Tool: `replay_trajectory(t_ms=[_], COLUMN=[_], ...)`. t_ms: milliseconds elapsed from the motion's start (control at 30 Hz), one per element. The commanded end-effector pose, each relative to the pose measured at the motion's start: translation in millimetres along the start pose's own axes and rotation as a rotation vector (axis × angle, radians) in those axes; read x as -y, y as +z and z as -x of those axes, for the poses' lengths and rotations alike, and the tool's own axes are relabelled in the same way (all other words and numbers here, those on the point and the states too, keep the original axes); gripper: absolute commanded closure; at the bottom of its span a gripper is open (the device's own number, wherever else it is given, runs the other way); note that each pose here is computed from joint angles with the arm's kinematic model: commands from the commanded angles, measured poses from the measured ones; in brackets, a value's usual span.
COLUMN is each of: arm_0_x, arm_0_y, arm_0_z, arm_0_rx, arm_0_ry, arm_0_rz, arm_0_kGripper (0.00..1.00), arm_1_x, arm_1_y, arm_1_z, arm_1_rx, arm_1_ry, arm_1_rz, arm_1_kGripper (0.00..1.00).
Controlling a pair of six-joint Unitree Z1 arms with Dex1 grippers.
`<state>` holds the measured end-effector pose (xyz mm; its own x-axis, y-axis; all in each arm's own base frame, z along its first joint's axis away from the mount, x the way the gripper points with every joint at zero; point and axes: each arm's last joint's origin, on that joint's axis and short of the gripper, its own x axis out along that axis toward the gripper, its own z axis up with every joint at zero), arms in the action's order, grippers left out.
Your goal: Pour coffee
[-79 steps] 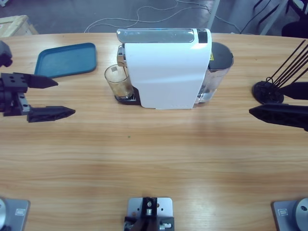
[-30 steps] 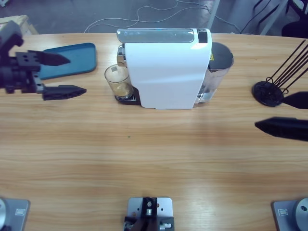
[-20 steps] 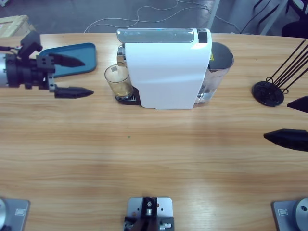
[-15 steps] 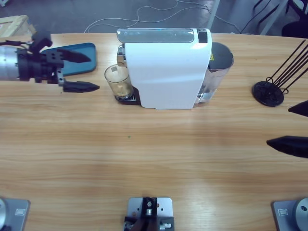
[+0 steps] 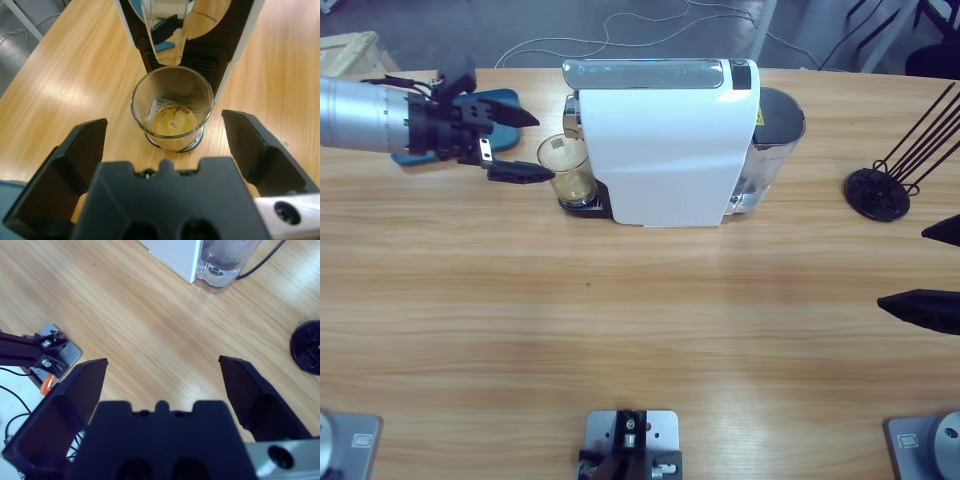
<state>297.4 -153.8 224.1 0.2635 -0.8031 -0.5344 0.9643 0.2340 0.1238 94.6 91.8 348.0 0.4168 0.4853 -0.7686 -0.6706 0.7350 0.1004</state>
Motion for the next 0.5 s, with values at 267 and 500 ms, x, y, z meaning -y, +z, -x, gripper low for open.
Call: replay_trajectory(t_ms=[267,500], arm_0_x=[4.2,-3.4], arm_0_y=[-12.3,-11.6], arm_0_z=[-35.6,-41.3], arm_0_rx=[-0.073,-0.086], arm_0_ry=[-0.043,-0.019], arm_0_rz=[0.009,0.008], arm_0_kGripper=[0.009,0.009], arm_1_x=[0.1,0.4], arm_1_y=[-4.2,-5.6], arm_1_z=[-9.6,-11.9], arm_1_rx=[-0.049,-0.056], arm_1_ry=[0.006,0.005], arm_1_rz=[0.020,0.019], arm_1_kGripper=[0.000,0.004])
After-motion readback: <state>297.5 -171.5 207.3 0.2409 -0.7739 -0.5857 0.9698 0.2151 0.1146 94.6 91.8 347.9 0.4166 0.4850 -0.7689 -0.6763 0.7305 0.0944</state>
